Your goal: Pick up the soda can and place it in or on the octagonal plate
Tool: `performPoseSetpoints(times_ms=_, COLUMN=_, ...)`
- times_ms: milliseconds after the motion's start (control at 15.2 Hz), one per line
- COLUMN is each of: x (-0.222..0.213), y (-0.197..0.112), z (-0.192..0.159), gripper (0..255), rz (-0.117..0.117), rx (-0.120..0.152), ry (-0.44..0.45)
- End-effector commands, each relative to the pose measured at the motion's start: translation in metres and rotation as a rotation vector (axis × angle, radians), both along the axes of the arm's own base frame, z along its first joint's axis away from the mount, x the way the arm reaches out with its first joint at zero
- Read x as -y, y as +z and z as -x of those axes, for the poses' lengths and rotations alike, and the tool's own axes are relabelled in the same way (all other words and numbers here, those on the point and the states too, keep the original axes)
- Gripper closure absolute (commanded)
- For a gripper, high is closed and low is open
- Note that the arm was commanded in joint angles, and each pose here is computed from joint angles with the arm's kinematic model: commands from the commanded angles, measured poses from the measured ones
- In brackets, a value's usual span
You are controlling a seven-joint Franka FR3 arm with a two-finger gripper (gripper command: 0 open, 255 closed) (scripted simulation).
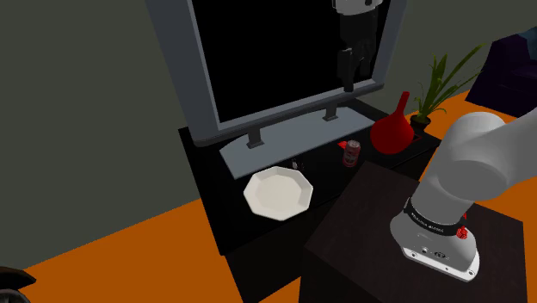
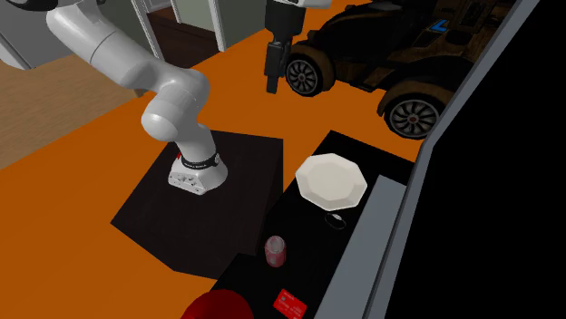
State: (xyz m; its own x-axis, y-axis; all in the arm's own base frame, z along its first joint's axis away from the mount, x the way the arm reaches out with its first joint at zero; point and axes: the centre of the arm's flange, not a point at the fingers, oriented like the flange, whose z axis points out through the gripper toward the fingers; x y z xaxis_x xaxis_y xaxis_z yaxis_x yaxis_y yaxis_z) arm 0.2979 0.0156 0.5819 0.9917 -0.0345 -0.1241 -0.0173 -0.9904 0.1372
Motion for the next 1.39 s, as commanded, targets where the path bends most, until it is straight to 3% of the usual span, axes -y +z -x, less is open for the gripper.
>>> performPoseSetpoints(times_ms=0, x=0.000, y=0.000, z=0.000, gripper=0, rz=0.000, rx=0.000, ry=0.000)
performPoseSetpoints(times_ms=1320, x=0.150, y=-0.217, z=0.004, gripper=0, rz=-0.025, rx=0.085, ry=0.122)
